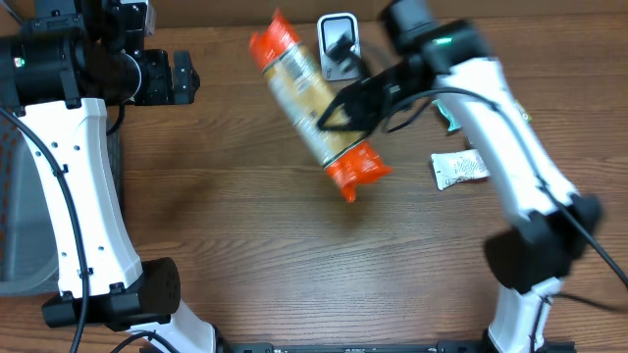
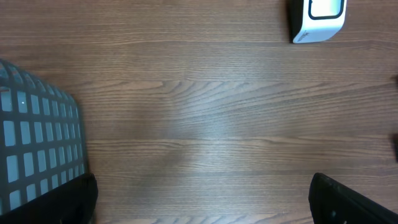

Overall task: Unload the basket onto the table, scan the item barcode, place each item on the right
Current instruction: 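Lift the spaghetti pack and swing it toward the scanner, then hold the spaghetti pack in front of the scanner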

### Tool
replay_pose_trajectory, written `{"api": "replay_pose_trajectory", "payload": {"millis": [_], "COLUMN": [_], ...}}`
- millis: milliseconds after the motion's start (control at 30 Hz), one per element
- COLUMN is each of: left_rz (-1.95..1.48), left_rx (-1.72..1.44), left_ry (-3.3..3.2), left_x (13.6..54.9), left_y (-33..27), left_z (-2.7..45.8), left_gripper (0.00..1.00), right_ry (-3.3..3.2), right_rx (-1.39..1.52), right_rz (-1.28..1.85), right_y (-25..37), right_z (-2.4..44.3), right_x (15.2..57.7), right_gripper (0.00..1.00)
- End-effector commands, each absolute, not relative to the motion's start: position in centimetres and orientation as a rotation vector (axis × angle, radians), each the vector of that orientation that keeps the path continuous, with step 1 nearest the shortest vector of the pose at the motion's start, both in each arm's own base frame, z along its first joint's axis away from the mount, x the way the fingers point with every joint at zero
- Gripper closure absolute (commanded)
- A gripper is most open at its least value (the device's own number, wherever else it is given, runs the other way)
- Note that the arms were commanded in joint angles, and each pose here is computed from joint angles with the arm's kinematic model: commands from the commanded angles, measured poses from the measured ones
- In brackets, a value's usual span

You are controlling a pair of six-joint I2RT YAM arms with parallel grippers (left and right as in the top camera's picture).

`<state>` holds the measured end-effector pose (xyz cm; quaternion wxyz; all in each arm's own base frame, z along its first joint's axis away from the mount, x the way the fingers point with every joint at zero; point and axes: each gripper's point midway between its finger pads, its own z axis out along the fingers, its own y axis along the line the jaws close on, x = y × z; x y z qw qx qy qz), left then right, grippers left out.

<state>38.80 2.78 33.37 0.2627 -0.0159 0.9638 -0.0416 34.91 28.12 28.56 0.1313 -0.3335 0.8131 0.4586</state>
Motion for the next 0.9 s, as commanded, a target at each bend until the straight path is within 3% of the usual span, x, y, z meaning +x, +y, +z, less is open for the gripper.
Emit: {"api": "replay_pose_trajectory", "payload": {"millis": [0,600,733,867], "left_rz": [-0.108,-0.108,-0.107,-0.108], "left_rx": [-0.018,-0.018,-0.018,-0.016], "left_ry": [2.576,2.576,2.576,2.576], "left_x": [38.6,38.6,38.6,38.6], "left_y": [2.8,2.8,2.8,2.8], "left_z": [34.4,34.4,34.4,34.4], "left_gripper": [0.01,0.01,0.0,0.0], "right_ry": [2.065,2.063,2.27,2.409], "right_rx": [-1.009,-0.931,-0.748,-0.52], "right_rz": [1.419,1.339,1.058,0.524], "right_y": [26.2,23.5,22.1,19.3], "right_z": [36.6,37.7,34.6,31.1], "right_x": [32.9,34.1,37.6,42.7], "right_gripper": [0.96,0.96,0.96,0.96]}}
